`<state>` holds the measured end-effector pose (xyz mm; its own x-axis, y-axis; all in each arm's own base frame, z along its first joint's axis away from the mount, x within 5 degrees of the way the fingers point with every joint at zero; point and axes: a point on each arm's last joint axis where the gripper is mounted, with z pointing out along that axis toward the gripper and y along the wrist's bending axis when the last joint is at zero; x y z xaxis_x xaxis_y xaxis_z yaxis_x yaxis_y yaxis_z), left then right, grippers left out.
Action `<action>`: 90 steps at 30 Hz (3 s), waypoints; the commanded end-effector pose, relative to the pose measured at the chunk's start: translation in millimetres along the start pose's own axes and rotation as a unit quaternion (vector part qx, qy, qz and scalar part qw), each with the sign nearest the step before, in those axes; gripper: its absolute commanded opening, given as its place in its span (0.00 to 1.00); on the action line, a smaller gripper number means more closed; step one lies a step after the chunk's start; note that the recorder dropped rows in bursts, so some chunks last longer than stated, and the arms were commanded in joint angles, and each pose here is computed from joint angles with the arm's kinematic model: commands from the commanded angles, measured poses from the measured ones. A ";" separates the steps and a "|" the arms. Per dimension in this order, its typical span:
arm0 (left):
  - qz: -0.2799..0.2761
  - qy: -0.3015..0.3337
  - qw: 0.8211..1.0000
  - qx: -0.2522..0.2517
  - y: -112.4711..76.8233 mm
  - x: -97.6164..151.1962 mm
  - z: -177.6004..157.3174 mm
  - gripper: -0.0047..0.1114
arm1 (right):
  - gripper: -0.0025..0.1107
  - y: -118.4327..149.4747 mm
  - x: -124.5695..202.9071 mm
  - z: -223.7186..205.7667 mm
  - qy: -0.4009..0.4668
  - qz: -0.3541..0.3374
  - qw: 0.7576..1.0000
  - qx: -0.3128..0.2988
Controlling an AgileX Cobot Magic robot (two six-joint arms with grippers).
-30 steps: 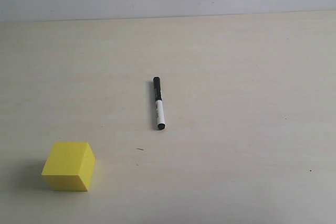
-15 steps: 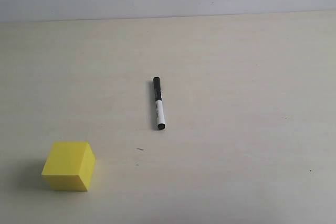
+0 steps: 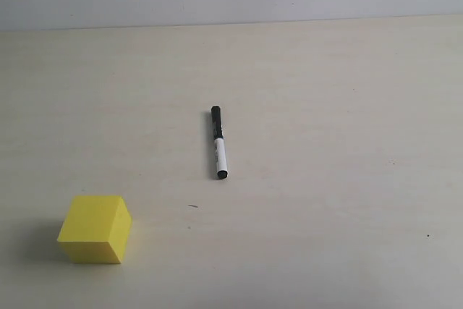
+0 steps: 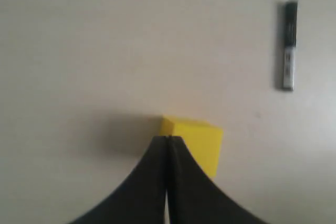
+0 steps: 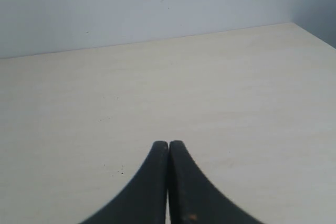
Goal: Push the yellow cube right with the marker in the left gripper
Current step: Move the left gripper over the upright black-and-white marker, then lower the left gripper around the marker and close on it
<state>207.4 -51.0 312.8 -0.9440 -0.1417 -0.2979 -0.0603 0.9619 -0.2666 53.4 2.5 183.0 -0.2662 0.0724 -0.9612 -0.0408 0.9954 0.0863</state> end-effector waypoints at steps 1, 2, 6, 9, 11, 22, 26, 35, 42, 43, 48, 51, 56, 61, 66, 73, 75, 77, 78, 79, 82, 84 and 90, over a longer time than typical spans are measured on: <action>0.034 0.118 0.992 0.044 -27.1 -1.1 40.7 0.04 | 0.02 -0.3 0.6 0.2 -0.005 -0.002 1.000 0.002; 0.046 0.128 0.990 0.041 -34.6 0.6 48.9 0.04 | 0.02 -0.3 0.6 0.2 -0.005 -0.002 1.000 0.002; 0.068 0.148 0.987 -0.001 -66.0 4.1 83.6 0.04 | 0.02 -0.3 0.6 0.2 -0.005 -0.002 1.000 0.002; 0.073 0.155 0.985 -0.023 -90.2 5.2 103.5 0.04 | 0.02 -0.3 0.6 0.2 -0.005 -0.002 1.000 0.002; 0.084 0.162 0.983 -0.023 -106.5 5.2 113.8 0.04 | 0.02 -0.3 0.6 0.2 -0.005 -0.002 1.000 0.002; 0.110 0.134 0.984 -0.030 -187.2 -11.0 154.3 0.04 | 0.02 -0.3 0.6 0.2 -0.005 -0.002 1.000 0.002; 0.123 0.125 0.984 -0.041 -194.6 -16.7 177.2 0.04 | 0.02 -0.3 0.6 0.2 -0.005 -0.002 1.000 0.002; 0.120 0.102 0.987 -0.023 -199.7 -19.2 212.7 0.18 | 0.02 -0.3 0.6 0.2 -0.005 -0.002 1.000 0.002; 0.106 0.097 0.989 -0.022 -200.0 -19.3 222.7 0.40 | 0.02 -0.3 0.6 0.2 -0.005 -0.002 1.000 0.002; 0.106 0.095 0.990 -0.021 -200.2 -19.4 223.5 0.40 | 0.02 -0.3 0.6 0.2 -0.005 -0.002 1.000 0.002; 0.097 0.097 0.990 -0.025 -199.3 -18.4 230.6 0.40 | 0.02 -0.3 0.6 0.2 -0.005 -0.002 1.000 0.002; 0.100 0.101 0.989 -0.032 -201.6 -20.5 241.0 0.40 | 0.02 -0.3 0.6 0.2 -0.005 -0.002 1.000 0.002; 0.113 0.100 0.984 -0.096 -202.6 -29.3 247.9 0.40 | 0.02 -0.3 0.6 0.2 -0.005 -0.002 1.000 0.002; 0.121 0.101 0.983 -0.093 -211.7 -22.1 256.6 0.40 | 0.02 -0.3 0.8 0.2 -0.004 -0.002 1.000 0.002; 0.118 0.103 0.983 -0.095 -213.2 -19.5 256.2 0.40 | 0.02 -0.3 0.8 0.2 -0.004 -0.002 1.000 0.002; 0.103 0.104 0.984 -0.097 -211.8 -18.0 257.7 0.40 | 0.02 -0.3 0.8 0.2 -0.004 -0.002 1.000 0.002; 0.099 0.103 0.985 -0.094 -213.2 -16.5 258.1 0.40 | 0.02 -0.3 0.8 0.2 -0.004 -0.002 1.000 0.002; 0.102 0.097 0.986 -0.087 -213.9 -13.4 261.4 0.40 | 0.02 -0.3 0.8 0.2 -0.004 -0.002 1.000 0.002; 0.102 0.095 0.986 -0.087 -213.7 -13.5 261.8 0.40 | 0.02 -0.3 0.8 0.2 -0.004 -0.002 1.000 0.002; 0.103 0.094 0.986 -0.088 -213.5 -13.8 261.8 0.40 | 0.02 -0.3 0.8 0.2 -0.004 -0.002 1.000 0.002; 0.100 0.094 0.986 -0.091 -213.1 -13.7 261.7 0.40 | 0.02 -0.3 0.8 0.2 -0.004 -0.002 1.000 0.002; 0.099 0.094 0.986 -0.091 -213.1 -13.7 261.7 0.40 | 0.02 -0.3 0.8 0.2 -0.004 -0.002 1.000 0.002; 0.083 0.091 0.988 -0.096 -212.4 -13.9 262.4 0.40 | 0.02 -0.3 0.8 0.2 -0.004 -0.002 1.000 0.002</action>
<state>319.0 -314.2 131.9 -0.9887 0.0564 -0.1391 0.0635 0.9969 -0.0471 53.4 2.5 183.0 -0.2662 0.0724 -0.9612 -0.0408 0.9954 0.0863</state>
